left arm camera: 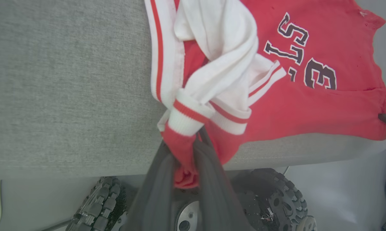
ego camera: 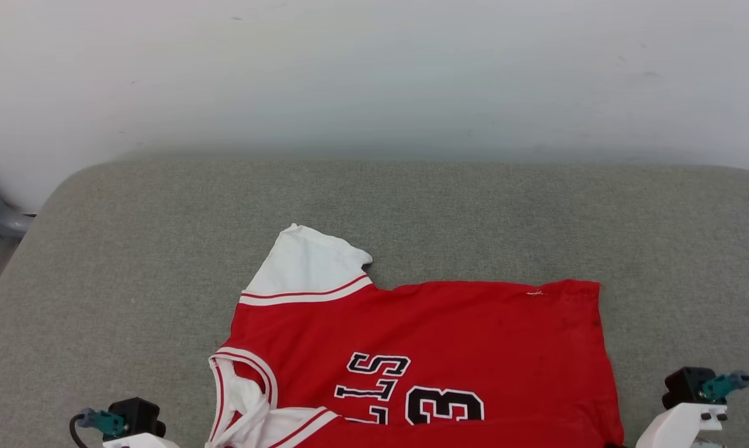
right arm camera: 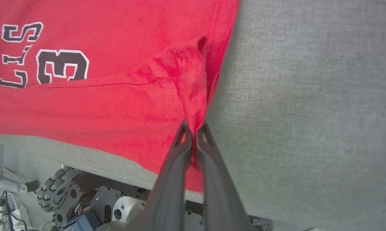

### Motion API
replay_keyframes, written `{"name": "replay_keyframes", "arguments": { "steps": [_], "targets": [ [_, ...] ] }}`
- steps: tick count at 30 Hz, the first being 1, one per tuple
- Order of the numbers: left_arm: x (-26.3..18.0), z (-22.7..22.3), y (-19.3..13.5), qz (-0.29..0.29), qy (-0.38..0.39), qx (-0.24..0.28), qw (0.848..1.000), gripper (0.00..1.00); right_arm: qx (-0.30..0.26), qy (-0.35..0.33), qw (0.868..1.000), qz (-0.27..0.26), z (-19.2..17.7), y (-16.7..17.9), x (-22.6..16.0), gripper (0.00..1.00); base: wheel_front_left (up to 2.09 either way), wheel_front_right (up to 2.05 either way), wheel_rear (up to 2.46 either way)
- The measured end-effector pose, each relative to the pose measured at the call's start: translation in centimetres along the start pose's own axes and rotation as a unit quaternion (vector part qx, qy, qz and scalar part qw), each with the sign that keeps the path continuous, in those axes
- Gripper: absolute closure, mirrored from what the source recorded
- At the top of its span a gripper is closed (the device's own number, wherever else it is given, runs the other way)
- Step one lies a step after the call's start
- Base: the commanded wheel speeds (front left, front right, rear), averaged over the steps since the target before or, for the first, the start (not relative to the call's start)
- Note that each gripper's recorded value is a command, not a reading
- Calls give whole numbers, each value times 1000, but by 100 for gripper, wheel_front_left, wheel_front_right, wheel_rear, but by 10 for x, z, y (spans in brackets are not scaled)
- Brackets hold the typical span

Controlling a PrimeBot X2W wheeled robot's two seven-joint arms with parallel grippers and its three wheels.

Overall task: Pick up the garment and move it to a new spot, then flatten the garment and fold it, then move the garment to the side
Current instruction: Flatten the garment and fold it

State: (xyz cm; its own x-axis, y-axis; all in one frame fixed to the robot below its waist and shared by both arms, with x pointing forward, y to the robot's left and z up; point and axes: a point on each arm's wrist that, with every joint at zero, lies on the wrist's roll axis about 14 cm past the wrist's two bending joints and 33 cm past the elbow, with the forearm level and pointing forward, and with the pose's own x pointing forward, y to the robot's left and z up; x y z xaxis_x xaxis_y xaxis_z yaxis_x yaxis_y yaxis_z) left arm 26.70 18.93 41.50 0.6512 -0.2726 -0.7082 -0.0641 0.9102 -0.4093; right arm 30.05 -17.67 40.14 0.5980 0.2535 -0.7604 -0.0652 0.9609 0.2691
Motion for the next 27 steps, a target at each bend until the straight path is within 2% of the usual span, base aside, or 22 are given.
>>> {"name": "replay_keyframes", "arguments": {
  "steps": [4,5,6,7,10,13,18,21,27],
  "targets": [
    [5,-9,-3,-6,6,-6,1000,100,26,5,1000,-5,-14,-4,2,100,0,0,0],
    [7,-10,-2,-5,6,-9,1000,52,32,6,999,-6,-18,-5,2,71,0,0,0],
    [9,-10,-2,-5,6,-11,1000,20,40,5,999,-6,-20,-5,3,6,0,0,0],
    [10,-9,-3,-7,5,-11,1000,0,43,0,999,-5,-20,-5,3,0,0,0,0],
    [14,-3,-1,-4,-5,-10,1000,0,49,-25,998,-6,-17,-5,2,0,0,0,0],
    [15,7,1,1,-28,2,1000,0,41,-86,995,-7,3,-3,-4,0,0,0,0],
    [9,56,-3,3,-136,38,990,0,9,-207,978,-31,42,-8,-21,0,0,0,0],
    [3,83,-13,-9,-208,57,976,0,-4,-268,963,-39,63,-7,-33,0,0,0,0],
    [-12,131,-44,-41,-345,102,932,0,-30,-376,925,-44,104,0,-59,0,0,0,0]
  ]
}}
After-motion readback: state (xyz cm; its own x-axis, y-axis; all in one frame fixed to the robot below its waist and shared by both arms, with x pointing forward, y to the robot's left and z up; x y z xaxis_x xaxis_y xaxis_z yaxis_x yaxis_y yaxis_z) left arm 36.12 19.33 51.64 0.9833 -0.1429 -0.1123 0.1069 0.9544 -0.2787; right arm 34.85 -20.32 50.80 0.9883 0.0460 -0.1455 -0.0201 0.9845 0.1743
